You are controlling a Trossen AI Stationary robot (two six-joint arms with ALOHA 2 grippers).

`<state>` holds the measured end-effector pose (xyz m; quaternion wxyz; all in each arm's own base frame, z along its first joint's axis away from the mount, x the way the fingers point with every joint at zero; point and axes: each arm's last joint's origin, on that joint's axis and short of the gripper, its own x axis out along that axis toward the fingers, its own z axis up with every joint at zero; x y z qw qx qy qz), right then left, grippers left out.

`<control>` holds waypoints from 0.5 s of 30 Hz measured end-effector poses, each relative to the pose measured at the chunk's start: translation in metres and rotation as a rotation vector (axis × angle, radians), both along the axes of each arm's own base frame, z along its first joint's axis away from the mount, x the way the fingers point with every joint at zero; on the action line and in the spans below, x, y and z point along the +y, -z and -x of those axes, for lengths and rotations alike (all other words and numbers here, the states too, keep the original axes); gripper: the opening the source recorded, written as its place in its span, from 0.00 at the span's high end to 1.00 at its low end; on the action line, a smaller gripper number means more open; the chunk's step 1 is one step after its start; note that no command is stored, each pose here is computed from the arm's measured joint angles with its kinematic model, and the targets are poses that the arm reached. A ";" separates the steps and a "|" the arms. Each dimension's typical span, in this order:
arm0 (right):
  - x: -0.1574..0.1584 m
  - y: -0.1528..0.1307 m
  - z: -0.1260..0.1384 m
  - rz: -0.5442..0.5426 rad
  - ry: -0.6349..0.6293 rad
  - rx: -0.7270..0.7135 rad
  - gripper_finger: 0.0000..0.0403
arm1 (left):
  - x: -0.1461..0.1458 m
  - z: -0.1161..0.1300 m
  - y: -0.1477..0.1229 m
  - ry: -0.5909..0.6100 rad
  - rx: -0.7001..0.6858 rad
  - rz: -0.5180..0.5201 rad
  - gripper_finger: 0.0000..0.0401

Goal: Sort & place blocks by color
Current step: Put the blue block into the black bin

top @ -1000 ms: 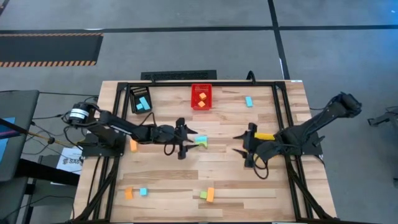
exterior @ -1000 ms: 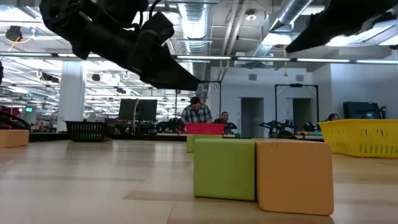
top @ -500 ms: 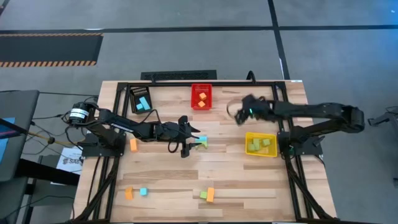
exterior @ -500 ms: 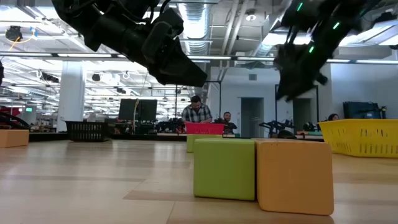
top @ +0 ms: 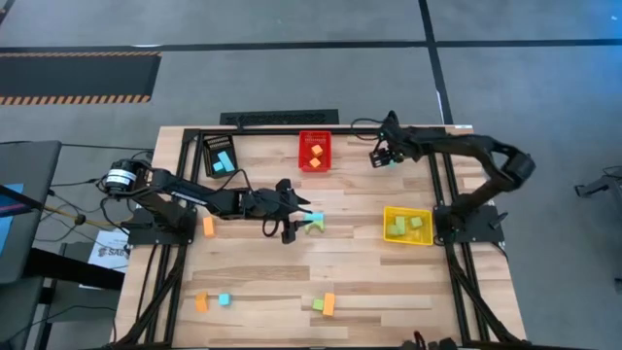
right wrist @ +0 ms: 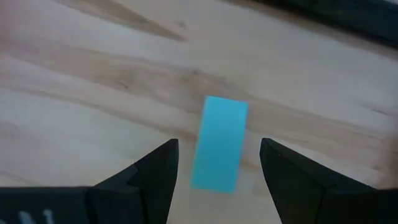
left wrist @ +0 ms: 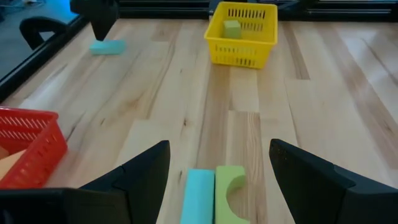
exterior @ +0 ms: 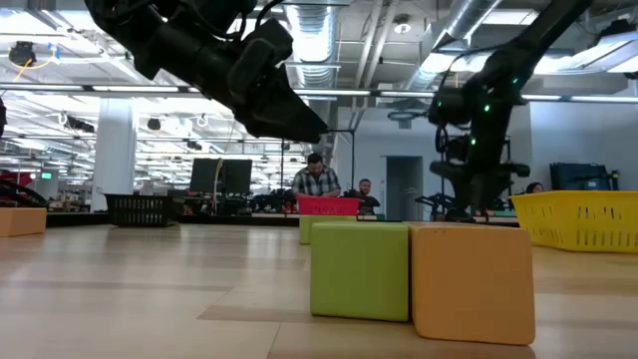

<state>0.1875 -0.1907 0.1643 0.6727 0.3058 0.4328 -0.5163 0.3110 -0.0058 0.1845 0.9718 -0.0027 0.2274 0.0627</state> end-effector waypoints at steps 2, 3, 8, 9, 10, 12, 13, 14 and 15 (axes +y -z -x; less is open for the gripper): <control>-0.007 0.009 0.001 -0.047 -0.007 0.004 0.38 | 0.000 0.001 0.002 0.000 0.022 -0.001 0.35; -0.010 0.013 0.001 -0.069 -0.017 0.002 0.38 | 0.000 0.001 0.003 0.000 0.031 -0.002 0.35; -0.020 0.031 0.002 -0.132 -0.016 0.030 0.38 | 0.000 0.002 0.004 0.010 0.047 -0.022 0.35; -0.021 0.033 0.002 -0.138 -0.024 0.038 0.38 | 0.000 0.002 0.004 0.013 0.047 -0.027 0.35; -0.020 0.036 0.000 -0.144 -0.039 0.049 0.38 | 0.000 0.002 0.004 0.016 0.048 -0.033 0.35; -0.017 0.038 -0.003 -0.150 -0.066 0.070 0.39 | 0.000 0.002 0.004 0.022 0.050 -0.044 0.35; -0.015 0.039 -0.005 -0.147 -0.082 0.081 0.40 | 0.000 0.002 0.004 0.024 0.049 -0.049 0.35; -0.013 0.039 -0.007 -0.144 -0.094 0.090 0.42 | 0.000 0.002 0.003 0.023 0.050 -0.055 0.35; -0.011 0.039 -0.008 -0.143 -0.101 0.096 0.44 | 0.001 0.004 0.001 0.013 0.054 -0.064 0.35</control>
